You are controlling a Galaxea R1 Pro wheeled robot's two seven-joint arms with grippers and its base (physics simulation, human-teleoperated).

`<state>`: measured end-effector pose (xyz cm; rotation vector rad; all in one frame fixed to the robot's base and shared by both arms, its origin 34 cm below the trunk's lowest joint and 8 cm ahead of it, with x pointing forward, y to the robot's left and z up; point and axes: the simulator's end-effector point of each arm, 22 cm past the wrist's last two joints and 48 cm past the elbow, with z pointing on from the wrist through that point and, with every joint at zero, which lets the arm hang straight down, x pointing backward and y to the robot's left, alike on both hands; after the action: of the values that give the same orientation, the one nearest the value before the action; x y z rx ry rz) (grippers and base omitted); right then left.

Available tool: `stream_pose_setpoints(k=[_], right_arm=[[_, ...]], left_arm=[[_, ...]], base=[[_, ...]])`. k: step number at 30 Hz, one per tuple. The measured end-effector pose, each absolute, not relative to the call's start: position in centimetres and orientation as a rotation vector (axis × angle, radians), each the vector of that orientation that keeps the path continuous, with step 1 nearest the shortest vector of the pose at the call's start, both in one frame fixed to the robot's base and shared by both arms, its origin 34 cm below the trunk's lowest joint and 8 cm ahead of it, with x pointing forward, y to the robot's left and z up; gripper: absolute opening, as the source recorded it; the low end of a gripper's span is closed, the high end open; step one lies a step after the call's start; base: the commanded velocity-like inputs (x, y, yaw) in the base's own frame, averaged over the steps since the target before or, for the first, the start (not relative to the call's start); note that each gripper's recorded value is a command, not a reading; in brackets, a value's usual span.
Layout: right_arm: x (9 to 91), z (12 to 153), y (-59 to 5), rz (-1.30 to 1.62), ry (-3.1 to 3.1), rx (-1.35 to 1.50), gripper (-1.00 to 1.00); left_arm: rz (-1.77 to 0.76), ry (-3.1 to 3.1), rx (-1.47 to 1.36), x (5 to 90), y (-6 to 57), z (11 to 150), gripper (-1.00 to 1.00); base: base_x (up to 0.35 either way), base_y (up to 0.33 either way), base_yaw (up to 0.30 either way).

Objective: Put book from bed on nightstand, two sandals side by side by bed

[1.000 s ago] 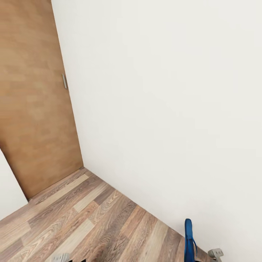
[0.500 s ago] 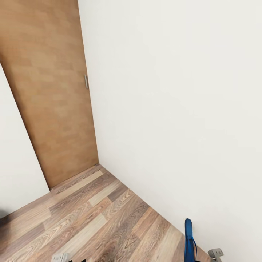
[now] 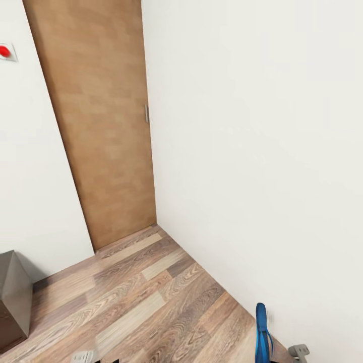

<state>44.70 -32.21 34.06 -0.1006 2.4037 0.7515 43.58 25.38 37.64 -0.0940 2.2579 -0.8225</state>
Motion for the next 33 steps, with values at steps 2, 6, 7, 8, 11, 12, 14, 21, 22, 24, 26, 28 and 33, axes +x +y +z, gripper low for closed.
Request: stream_pose_setpoints(k=[2, 6, 7, 8, 11, 12, 14, 21, 22, 24, 26, 28, 33], right_arm=[[44.69, 34.05, -32.21, 0.752, 2.404, -0.101, -1.0], [44.68, 34.05, -32.21, 0.752, 2.404, -0.1, -1.0], [44.68, 34.05, -32.21, 0.752, 2.404, -0.101, -1.0], [44.68, 34.05, -32.21, 0.752, 2.404, -0.101, -1.0], [44.68, 34.05, -32.21, 0.752, 2.404, -0.1, -1.0], [44.68, 34.05, -32.21, 0.752, 2.404, -0.101, -1.0], [44.67, 34.05, -32.21, 0.752, 2.404, -0.1, -1.0], [44.66, 34.04, -32.2, 0.752, 2.405, -0.101, -1.0], [44.66, 34.04, -32.19, 0.752, 2.405, -0.101, -1.0], [44.66, 34.04, -32.2, 0.752, 2.405, -0.101, -1.0], [44.68, 34.05, -32.2, 0.752, 2.405, -0.1, -1.0], [44.67, 34.04, -32.19, 0.752, 2.405, -0.101, -1.0], [44.66, 34.03, -32.19, 0.752, 2.406, -0.103, -1.0]], left_arm=[[-0.822, 2.258, -0.094, 43.58, 25.39, 37.64, 1.0], [-0.822, 2.258, -0.094, 43.58, 25.38, 37.64, 1.0], [-0.822, 2.258, -0.094, 43.58, 25.39, 37.64, 1.0], [-0.822, 2.258, -0.094, 43.58, 25.39, 37.64, 1.0], [-0.822, 2.258, -0.094, 43.58, 25.39, 37.64, 1.0], [-0.822, 2.258, -0.094, 43.58, 25.39, 37.64, 1.0], [-0.822, 2.258, -0.094, 43.58, 25.4, 37.64, 1.0], [-0.824, 2.258, -0.094, 43.58, 25.32, 37.64, 1.0], [-0.824, 2.258, -0.094, 43.58, 25.32, 37.64, 1.0], [-0.823, 2.258, -0.094, 43.57, 25.32, 37.64, 1.0], [-0.823, 2.258, -0.094, 43.57, 25.32, 37.64, 1.0], [-0.823, 2.258, -0.094, 43.57, 25.32, 37.64, 1.0], [-0.824, 2.258, -0.094, 43.58, 25.32, 37.64, 1.0]], base=[[0.0, 0.0, 0.288], [0.0, 0.0, 0.288], [0.0, 0.0, 0.288], [0.0, 0.0, 0.288], [0.0, 0.0, 0.288], [0.0, 0.0, 0.288], [0.0, 0.0, 0.288], [0.0, 0.0, 0.289], [0.0, 0.0, 0.289], [0.0, 0.0, 0.289], [0.0, 0.0, 0.289], [0.0, 0.0, 0.289], [0.0, 0.0, 0.289]])
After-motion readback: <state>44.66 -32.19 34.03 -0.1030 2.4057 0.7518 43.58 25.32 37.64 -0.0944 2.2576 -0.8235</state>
